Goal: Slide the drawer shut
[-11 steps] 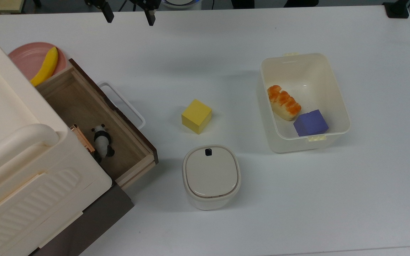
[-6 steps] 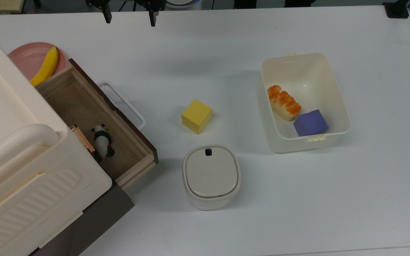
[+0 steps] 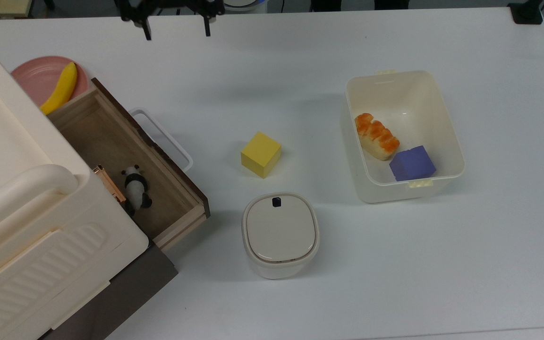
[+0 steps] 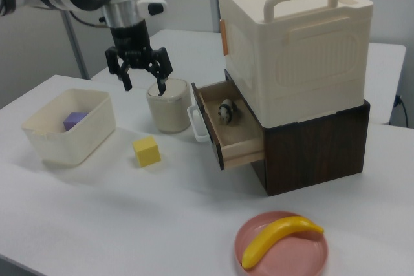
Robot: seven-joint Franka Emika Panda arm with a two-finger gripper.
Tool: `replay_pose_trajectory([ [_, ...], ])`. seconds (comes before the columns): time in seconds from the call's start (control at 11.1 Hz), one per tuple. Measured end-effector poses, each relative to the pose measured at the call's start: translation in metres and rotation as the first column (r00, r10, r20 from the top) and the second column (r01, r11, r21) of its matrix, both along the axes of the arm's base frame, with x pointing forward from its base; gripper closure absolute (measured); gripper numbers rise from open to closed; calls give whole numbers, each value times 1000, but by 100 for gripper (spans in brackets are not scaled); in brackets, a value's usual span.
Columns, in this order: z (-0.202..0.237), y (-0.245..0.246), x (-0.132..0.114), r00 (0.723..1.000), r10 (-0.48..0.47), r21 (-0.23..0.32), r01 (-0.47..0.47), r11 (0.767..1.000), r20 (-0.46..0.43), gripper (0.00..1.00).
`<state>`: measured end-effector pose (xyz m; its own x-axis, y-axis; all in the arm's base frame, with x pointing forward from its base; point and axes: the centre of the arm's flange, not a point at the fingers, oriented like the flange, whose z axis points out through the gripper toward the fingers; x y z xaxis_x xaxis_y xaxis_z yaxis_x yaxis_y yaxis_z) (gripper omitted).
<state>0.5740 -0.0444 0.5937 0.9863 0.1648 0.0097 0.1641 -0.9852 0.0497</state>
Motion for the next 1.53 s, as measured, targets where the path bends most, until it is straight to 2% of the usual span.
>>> replay_pose_trajectory([
  [0.27,-34,25,8,995,78,-3,-79,997,-64,4],
  [0.36,-43,28,12,994,81,-1,-81,997,-78,14],
  [0.54,-56,35,18,992,87,2,-88,996,-96,49],
  [0.63,-60,41,20,993,67,1,-67,998,-98,63],
  [0.81,-63,47,30,998,-55,-3,55,999,-39,93],
  [0.9,-66,48,35,992,-127,-1,127,992,-18,99],
  [0.99,-72,48,39,981,-193,2,193,981,-6,99],
  [1.08,-80,48,46,963,-269,9,269,963,10,99],
  [1.26,-104,52,59,906,-422,22,422,906,25,99],
  [1.35,-124,55,66,870,-493,21,492,870,14,99],
  [1.53,-161,56,80,770,-638,25,637,770,10,99],
])
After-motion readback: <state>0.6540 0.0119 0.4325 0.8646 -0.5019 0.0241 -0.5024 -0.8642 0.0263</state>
